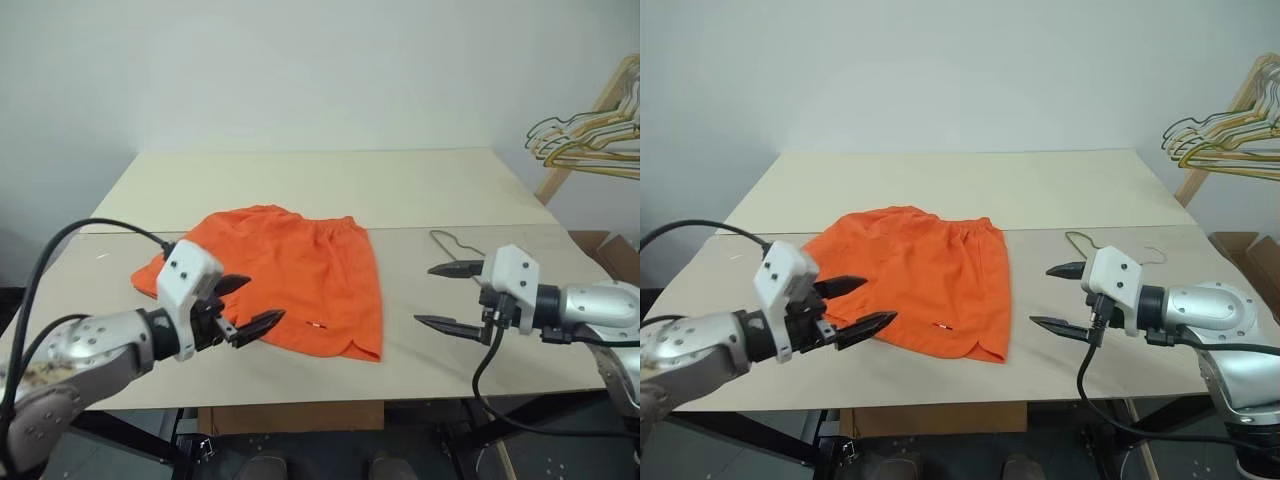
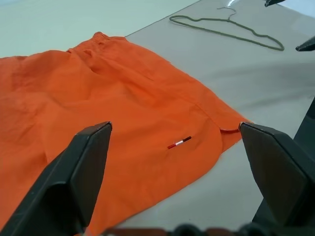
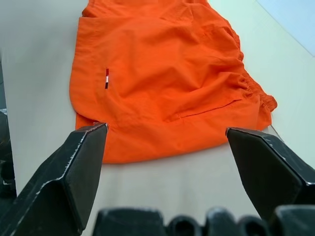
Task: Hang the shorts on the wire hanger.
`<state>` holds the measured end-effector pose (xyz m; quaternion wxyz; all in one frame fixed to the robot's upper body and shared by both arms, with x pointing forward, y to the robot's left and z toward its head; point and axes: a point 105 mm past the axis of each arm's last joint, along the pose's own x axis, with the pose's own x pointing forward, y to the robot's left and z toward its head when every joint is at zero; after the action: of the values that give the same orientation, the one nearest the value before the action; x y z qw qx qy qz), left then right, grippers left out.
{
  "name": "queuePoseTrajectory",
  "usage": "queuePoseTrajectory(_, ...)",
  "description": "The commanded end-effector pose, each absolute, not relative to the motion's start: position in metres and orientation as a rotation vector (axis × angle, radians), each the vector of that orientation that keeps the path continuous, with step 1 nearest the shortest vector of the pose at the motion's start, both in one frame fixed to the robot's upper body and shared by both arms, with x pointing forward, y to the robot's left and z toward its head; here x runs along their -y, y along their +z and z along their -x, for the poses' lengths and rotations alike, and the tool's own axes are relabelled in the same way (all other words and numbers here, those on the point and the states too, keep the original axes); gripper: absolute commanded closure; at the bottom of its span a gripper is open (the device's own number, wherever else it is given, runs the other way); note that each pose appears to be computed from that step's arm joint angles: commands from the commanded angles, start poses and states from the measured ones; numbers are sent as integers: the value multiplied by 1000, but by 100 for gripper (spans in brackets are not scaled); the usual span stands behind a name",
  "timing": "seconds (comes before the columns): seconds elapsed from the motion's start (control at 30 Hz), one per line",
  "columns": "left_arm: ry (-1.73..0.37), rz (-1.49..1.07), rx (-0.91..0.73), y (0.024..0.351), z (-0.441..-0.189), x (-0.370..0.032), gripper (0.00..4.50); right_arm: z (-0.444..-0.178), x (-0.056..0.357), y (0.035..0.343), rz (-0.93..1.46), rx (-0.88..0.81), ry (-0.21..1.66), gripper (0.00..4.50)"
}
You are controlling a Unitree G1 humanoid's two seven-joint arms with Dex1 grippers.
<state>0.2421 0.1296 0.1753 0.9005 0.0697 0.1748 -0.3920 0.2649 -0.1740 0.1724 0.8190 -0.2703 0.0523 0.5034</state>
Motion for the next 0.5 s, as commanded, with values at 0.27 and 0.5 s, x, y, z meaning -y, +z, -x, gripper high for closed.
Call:
queuePoseTrajectory(0.27, -858, -217, -695, 117, -274, -58, 0, -262, 170, 178, 652, -74, 1082, 5)
queuePoseTrajectory(0.5, -875, -242, -744, 94, -289, -5, 0, -255, 173, 176, 653, -88, 1062, 5)
